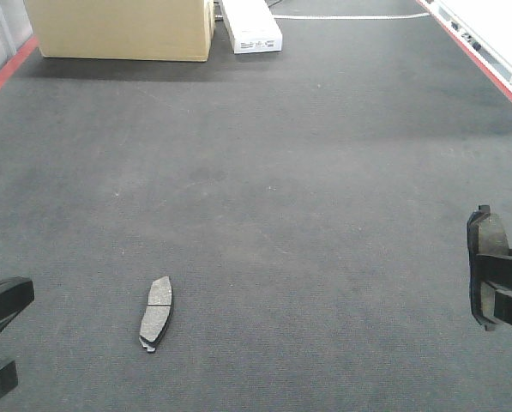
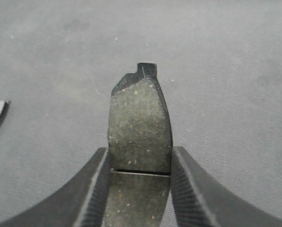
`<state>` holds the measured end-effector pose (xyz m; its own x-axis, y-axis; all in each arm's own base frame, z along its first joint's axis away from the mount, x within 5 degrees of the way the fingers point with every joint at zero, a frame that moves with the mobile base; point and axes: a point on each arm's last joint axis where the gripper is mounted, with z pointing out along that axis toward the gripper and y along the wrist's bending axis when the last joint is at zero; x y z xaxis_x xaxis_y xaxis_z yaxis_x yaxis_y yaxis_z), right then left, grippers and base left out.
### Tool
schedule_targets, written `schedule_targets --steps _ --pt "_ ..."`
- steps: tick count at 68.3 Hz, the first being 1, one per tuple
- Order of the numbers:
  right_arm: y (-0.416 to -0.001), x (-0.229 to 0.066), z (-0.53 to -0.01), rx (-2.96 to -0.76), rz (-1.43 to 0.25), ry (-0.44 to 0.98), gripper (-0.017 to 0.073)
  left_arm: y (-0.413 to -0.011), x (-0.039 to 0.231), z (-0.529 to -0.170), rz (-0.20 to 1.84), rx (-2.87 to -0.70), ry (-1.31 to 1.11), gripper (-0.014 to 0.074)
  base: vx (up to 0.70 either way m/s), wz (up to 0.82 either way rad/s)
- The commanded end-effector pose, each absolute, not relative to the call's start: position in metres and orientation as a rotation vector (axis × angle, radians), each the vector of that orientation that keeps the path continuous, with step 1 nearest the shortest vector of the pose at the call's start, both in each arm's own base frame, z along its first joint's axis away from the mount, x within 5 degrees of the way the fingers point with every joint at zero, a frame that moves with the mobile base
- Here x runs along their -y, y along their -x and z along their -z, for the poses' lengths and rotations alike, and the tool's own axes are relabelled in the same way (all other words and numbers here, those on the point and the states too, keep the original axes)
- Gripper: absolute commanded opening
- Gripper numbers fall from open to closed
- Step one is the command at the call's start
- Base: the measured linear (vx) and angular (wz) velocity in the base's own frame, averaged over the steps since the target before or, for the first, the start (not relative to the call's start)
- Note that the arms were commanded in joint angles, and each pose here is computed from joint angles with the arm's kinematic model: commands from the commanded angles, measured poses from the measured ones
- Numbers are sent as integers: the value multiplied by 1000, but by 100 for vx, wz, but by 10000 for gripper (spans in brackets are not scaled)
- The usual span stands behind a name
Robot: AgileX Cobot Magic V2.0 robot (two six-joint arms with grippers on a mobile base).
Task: Move and align brake pads A on conveyor
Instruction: 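Lower the right gripper's brake pad onto the belt and release it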
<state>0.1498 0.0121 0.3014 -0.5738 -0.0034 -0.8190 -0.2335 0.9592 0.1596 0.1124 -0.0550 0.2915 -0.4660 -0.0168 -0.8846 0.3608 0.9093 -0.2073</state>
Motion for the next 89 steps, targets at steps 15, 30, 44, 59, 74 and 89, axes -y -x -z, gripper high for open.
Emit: schedule_targets --steps 15,30,44,59,74,89 --pt "-182 -11 -317 -2150 -435 82 122 -115 56 -306 470 -1924 -235 -6 0 0" --pt "-235 -18 -319 -2221 -480 147 134 -115 56 -306 470 -1924 -235 -6 0 0" --pt "-270 -67 -296 -2347 -455 283 134 -115 56 -306 470 -1924 -235 -6 0 0" --pt "-299 -81 -246 -2507 -340 168 135 -115 56 -306 470 -1924 -235 -6 0 0" --pt "-324 -86 -208 -2590 -319 149 140 -115 56 -306 470 -1924 -235 -6 0 0" --pt "-335 -88 -187 -2639 -309 146 159 -115 56 -306 470 -1924 -235 -6 0 0"
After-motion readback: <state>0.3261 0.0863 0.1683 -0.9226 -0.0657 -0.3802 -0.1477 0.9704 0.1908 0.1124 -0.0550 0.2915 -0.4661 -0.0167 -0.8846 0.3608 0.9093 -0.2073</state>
